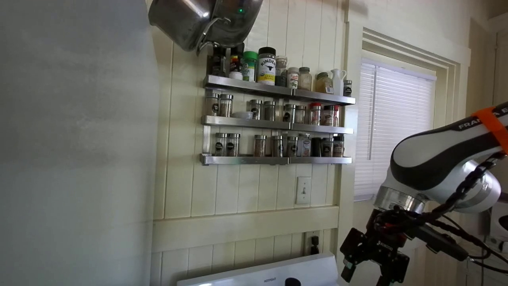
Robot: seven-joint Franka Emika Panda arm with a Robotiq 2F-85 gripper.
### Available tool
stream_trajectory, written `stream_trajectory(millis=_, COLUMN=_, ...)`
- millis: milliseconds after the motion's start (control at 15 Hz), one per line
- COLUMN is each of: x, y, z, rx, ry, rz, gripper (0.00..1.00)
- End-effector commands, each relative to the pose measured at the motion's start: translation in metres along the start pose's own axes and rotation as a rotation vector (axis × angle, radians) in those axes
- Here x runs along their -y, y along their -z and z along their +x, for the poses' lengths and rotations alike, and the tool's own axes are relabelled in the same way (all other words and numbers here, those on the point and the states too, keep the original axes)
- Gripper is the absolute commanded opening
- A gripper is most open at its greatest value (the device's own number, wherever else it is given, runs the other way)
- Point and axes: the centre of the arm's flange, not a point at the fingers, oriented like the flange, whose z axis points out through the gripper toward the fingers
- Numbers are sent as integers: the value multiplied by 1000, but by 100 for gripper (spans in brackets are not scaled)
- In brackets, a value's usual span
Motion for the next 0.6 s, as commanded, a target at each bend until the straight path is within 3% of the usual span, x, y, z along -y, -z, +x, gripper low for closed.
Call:
stream_trajectory(millis=0, x=-19, y=-3, z=17, rx=156, ry=82, rz=83, gripper=100)
stream_trajectory(millis=333, x=-56, y=-15, z=32, rx=316, ry=211, rz=240, gripper=100)
stream_trajectory(millis=400, x=-46, y=-6, z=15, rx=250, ry=175, rz=178, gripper=100)
stream_trajectory(millis=533, x=-52, y=-9, z=19, rx=260, ry=172, rz=182, gripper=100)
